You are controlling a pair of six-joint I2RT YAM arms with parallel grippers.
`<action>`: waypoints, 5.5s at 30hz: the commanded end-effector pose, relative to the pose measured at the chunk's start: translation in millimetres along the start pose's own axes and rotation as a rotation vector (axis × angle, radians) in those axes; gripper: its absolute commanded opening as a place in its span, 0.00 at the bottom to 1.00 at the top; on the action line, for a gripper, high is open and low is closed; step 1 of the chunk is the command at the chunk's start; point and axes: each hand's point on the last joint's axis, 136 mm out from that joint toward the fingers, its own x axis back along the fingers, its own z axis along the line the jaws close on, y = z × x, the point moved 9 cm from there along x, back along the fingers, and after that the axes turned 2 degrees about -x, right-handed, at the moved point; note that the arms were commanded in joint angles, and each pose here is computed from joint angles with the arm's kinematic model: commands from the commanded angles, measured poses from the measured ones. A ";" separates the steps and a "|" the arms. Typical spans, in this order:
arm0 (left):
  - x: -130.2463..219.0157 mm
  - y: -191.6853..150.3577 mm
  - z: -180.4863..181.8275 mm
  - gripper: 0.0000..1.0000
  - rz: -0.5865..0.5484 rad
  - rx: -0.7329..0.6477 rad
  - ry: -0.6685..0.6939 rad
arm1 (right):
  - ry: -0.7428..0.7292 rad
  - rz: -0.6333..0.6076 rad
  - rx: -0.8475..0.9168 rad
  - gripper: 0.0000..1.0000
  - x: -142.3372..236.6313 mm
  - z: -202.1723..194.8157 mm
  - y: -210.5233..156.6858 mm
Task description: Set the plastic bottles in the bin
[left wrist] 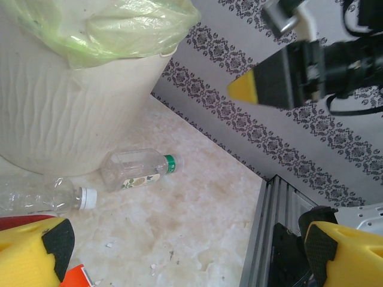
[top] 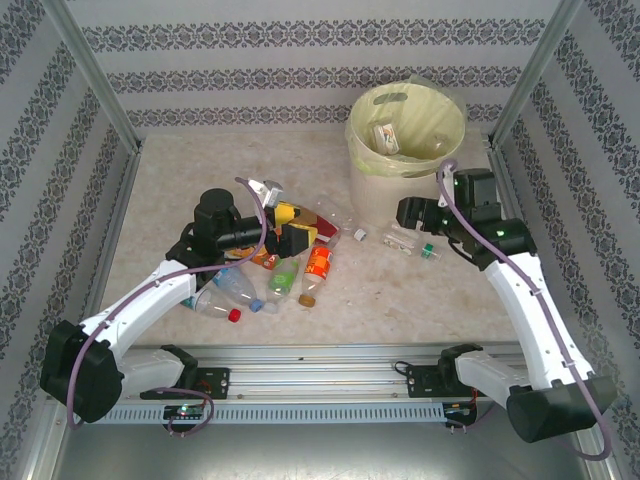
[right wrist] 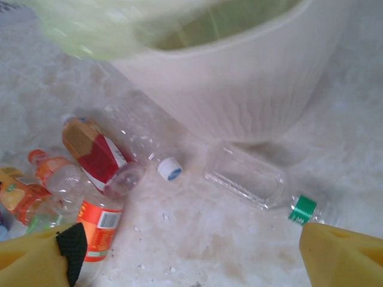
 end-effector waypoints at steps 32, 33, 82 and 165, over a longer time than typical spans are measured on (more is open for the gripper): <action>-1.6 5.5 0.1 1.00 -0.012 0.009 -0.026 | -0.076 0.166 -0.069 0.98 -140.7 -77.9 -34.3; -1.8 5.0 0.5 1.00 -0.011 0.010 -0.025 | -0.076 0.169 -0.066 0.98 -142.7 -78.5 -34.0; -1.4 5.5 -1.1 1.00 -0.014 0.003 -0.035 | -0.206 0.321 0.333 0.98 -159.3 -15.4 -52.6; 1.7 6.6 -1.4 1.00 -0.059 -0.007 -0.016 | -0.029 0.273 0.391 0.52 -85.7 60.0 -56.5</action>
